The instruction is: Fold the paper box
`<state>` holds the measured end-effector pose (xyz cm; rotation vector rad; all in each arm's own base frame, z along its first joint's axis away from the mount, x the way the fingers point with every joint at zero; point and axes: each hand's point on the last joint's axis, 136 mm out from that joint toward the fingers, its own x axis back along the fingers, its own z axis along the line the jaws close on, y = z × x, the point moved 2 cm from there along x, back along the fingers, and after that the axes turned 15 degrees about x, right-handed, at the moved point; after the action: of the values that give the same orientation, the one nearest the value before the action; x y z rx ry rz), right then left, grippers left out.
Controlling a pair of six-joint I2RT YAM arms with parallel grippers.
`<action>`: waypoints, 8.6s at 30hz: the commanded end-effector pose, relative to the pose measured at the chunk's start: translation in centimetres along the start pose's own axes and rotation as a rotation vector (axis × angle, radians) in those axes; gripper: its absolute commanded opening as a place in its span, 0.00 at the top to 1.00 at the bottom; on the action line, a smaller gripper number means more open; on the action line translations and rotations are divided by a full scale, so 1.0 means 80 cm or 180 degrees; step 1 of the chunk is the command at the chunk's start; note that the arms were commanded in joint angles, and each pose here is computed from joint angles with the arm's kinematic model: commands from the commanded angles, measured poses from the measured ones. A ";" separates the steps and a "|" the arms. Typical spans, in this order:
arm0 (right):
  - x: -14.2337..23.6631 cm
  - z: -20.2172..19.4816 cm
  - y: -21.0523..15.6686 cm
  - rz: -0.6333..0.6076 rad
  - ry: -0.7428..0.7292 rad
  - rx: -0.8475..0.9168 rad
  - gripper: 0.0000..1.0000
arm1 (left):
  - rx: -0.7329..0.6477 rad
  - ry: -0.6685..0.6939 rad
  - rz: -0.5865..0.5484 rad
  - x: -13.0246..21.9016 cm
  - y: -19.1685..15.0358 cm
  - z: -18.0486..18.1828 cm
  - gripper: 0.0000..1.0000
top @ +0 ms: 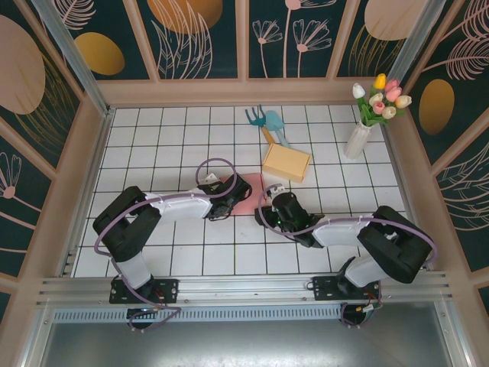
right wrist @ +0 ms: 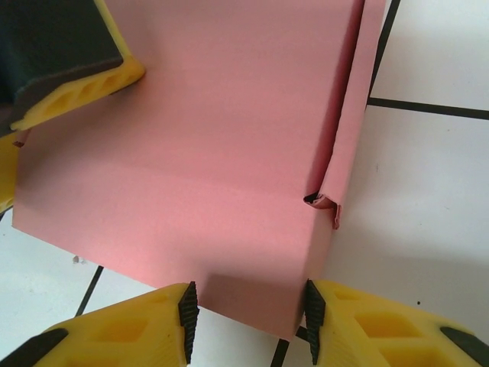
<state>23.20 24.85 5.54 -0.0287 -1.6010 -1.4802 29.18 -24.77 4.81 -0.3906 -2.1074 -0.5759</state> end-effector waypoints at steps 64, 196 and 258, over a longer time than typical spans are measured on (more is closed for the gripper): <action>0.068 -0.022 0.029 -0.0548 -0.0092 -0.0348 0.67 | -0.0350 0.0877 -0.0098 -0.032 0.012 0.102 0.22; -0.114 0.007 0.008 0.0241 0.0304 -0.0604 0.50 | -0.0552 0.0713 0.0181 -0.033 -0.003 0.088 0.24; -0.071 -0.055 0.032 0.0379 0.0211 -0.1197 1.00 | -0.2018 -0.1029 -0.0685 0.095 0.095 -0.065 0.12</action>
<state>30.05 25.62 3.37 -0.2322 -1.2752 -1.6284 29.42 -21.12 13.51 -0.6365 -2.2257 -1.1765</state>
